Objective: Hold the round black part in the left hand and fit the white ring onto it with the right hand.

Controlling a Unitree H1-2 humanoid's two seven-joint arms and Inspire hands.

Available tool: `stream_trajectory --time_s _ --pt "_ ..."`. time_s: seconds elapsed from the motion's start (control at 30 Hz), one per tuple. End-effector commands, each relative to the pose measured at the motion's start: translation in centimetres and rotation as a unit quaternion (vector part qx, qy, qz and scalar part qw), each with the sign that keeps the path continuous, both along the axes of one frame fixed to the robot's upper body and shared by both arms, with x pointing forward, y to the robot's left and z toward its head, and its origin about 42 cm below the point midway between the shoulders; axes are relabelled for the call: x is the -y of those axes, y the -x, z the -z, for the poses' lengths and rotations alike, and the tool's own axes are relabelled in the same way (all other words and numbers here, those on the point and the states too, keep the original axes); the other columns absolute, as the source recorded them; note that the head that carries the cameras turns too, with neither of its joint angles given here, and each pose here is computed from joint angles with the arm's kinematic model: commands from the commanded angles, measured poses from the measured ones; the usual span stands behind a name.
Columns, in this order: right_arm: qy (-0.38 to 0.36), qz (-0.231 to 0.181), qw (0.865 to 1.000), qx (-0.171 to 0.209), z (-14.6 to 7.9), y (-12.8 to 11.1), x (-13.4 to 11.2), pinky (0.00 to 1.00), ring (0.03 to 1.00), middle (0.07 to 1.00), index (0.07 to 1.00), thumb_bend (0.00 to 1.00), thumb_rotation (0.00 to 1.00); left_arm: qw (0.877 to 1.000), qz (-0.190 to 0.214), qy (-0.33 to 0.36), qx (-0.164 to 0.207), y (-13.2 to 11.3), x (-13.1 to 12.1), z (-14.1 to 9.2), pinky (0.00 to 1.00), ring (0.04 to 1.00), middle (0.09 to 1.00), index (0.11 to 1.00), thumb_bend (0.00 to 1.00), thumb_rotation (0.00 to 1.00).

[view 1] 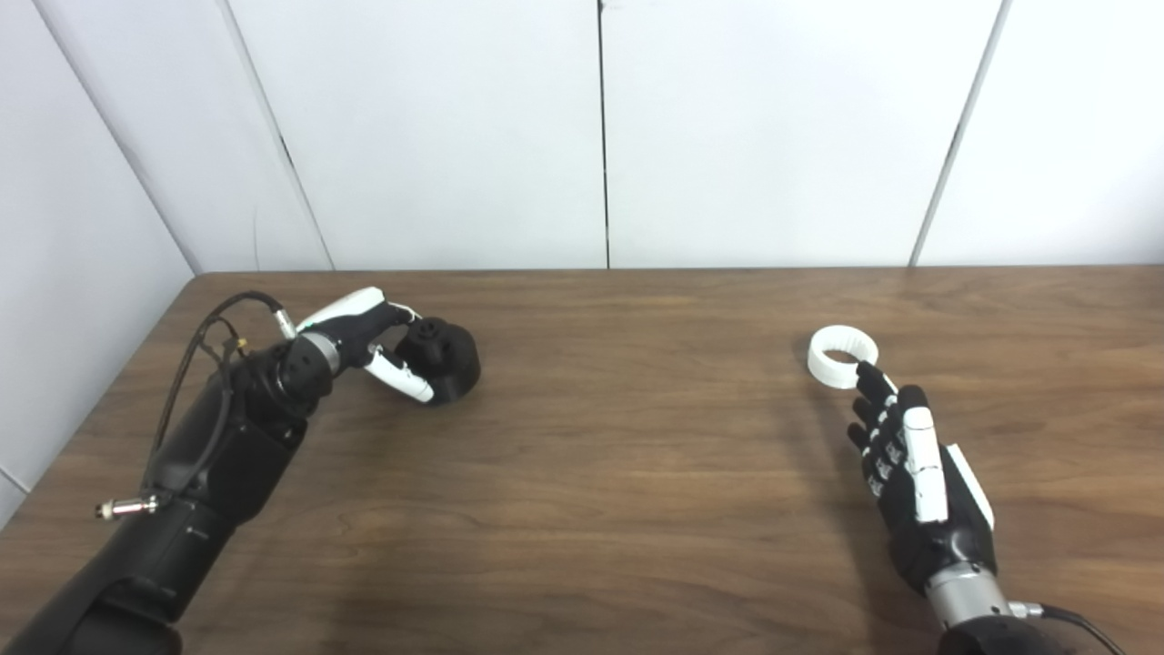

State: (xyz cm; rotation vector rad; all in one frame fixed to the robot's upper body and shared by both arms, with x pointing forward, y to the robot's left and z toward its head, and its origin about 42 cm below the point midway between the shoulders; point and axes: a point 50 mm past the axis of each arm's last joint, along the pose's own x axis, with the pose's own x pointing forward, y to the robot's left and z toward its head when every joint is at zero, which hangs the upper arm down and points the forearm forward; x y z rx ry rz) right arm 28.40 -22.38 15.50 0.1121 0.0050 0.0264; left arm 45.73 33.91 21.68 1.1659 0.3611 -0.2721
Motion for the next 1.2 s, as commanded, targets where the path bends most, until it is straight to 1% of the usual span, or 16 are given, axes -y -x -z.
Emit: stream_trajectory --time_s 0.0,0.1,0.13,0.17,0.27,0.4,0.57,0.67,0.8,1.03,1.17 --pt "-0.005 -0.01 0.999 0.05 -1.9 -0.4 -0.2 1.0 1.0 0.984 0.938 0.52 1.0 0.998 -0.001 -0.012 0.061 -1.3 -0.3 -3.8 0.93 1.0 0.948 0.773 0.95 0.22" --pt "-0.004 -0.01 0.999 0.052 -1.9 -0.4 -0.2 1.0 1.0 0.983 0.941 0.51 1.0 0.998 -0.007 -0.009 0.06 -1.3 -0.3 -3.7 0.92 0.997 0.944 0.765 0.95 0.22" --pt "-0.003 -0.01 0.999 0.052 -1.9 -0.4 -0.2 1.0 1.0 0.982 0.941 0.51 1.0 0.998 -0.01 -0.008 0.059 -1.2 -0.2 -3.7 0.93 0.999 0.977 0.767 0.96 0.22" --pt "-0.001 -0.01 0.999 0.051 -1.9 -0.4 -0.2 1.0 1.0 0.982 0.941 0.51 1.0 0.998 -0.011 -0.008 0.059 -1.2 -0.1 -3.6 0.95 1.0 0.989 0.767 0.96 0.22" --pt "-0.001 -0.01 0.999 0.049 -2.0 -0.4 -0.2 1.0 1.0 0.986 0.942 0.52 1.0 0.998 0.0 -0.015 0.068 -1.1 -0.1 -3.5 0.96 1.0 0.962 0.752 0.95 0.2" --pt "-0.002 -0.01 0.999 0.052 -2.0 -0.5 -0.2 1.0 1.0 0.981 0.941 0.51 1.0 0.997 0.006 -0.027 0.07 -1.0 -0.1 -3.2 1.0 1.0 0.949 0.751 0.95 0.21" --pt "-0.002 -0.01 0.999 0.051 -2.1 -0.5 -0.1 1.0 1.0 0.984 0.943 0.5 1.0 0.996 0.024 -0.041 0.081 -0.9 -0.1 -2.9 1.0 1.0 0.927 0.745 0.95 0.23" --pt "-0.003 -0.012 0.999 0.051 -2.1 -0.5 0.0 1.0 1.0 0.985 0.947 0.5 1.0 0.996 0.024 -0.033 0.08 -0.5 0.0 -2.8 0.98 1.0 0.93 0.748 0.95 0.23" --pt "-0.001 -0.012 0.999 0.05 -2.1 -0.5 0.0 1.0 1.0 0.982 0.95 0.51 1.0 0.997 0.013 -0.018 0.078 0.0 0.4 -2.6 0.99 1.0 0.946 0.748 0.94 0.21" --pt "-0.005 -0.015 0.999 0.051 -2.1 -0.6 0.0 1.0 1.0 0.988 0.953 0.51 1.0 0.996 0.025 -0.016 0.082 1.3 1.4 -2.4 1.0 1.0 0.952 0.759 0.95 0.23" --pt "-0.007 -0.018 0.998 0.052 -2.1 -0.7 -0.1 1.0 1.0 0.991 0.959 0.5 1.0 0.996 0.027 -0.006 0.082 1.9 1.8 -2.2 1.0 1.0 0.972 0.747 0.95 0.22"
